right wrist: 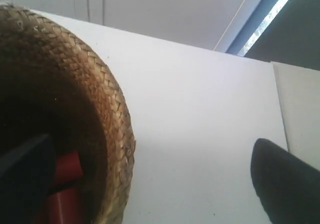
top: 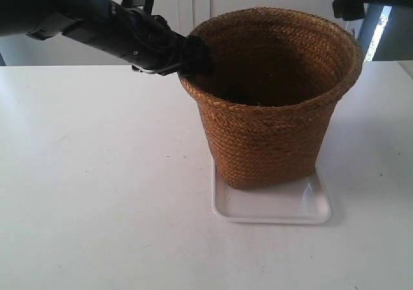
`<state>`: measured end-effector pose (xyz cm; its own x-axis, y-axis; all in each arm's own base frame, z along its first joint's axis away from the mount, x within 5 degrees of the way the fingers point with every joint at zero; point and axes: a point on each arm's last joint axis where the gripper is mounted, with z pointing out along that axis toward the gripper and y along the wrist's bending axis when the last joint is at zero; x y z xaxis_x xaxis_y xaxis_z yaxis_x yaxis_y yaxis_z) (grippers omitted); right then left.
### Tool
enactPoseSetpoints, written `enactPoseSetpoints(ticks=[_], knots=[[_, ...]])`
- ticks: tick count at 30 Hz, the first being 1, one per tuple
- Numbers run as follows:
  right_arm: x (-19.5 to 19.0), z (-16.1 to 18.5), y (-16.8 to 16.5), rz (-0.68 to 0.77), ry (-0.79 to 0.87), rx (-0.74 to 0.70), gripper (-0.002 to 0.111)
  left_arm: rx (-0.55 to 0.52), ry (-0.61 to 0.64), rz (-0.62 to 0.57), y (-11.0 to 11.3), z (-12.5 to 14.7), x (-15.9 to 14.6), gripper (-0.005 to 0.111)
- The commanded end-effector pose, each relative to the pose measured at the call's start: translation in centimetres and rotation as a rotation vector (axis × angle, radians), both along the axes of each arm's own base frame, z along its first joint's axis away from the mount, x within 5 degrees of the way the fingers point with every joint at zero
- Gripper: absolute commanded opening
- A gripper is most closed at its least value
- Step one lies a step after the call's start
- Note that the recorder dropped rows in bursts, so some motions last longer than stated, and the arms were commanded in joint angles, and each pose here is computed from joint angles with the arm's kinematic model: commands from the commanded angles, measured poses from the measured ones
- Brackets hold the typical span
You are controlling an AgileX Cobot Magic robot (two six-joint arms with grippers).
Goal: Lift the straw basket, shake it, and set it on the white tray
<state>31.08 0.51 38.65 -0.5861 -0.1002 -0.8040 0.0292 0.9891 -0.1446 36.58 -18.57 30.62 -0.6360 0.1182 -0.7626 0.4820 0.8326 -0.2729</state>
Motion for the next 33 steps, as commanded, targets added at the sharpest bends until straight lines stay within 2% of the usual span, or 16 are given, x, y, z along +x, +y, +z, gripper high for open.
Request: enactPoseSetpoints(ticks=[1,13,20,24,26,29,30,33], knots=[[-1.6,1.9,-0.3,-0.002,-0.074,-0.004,0.101,0.012,0.014,-0.039,0.0,0.7,-0.4,0.082],[-3.5,3.8,-0.4,-0.001,-0.143,-0.002,0.101,-0.014,-0.07,-0.092,0.4,6.3,-2.1,0.082],[-4.9,4.6,-0.6,-0.012,-0.15,0.001,0.101,0.101,-0.147,-0.158,2.0,10.8,-5.2,0.082],[-6.9,5.5,-0.8,-0.025,-0.144,0.0,0.1,0.159,-0.205,-0.176,3.8,14.0,-8.7,0.079],[-7.8,5.9,-0.9,-0.031,-0.142,-0.001,0.1,0.192,-0.225,-0.182,4.7,15.1,-10.3,0.07],[-9.2,6.4,-1.1,-0.04,-0.133,-0.012,0.1,0.249,-0.263,-0.175,6.2,16.6,-12.6,0.044],[-9.5,6.4,-1.1,-0.035,-0.124,-0.019,0.1,0.262,-0.275,-0.173,6.6,17.1,-13.5,0.03],[-10.4,6.6,-0.9,-0.025,-0.113,0.009,0.1,0.263,-0.304,-0.171,7.5,18.3,-15.5,0.002]])
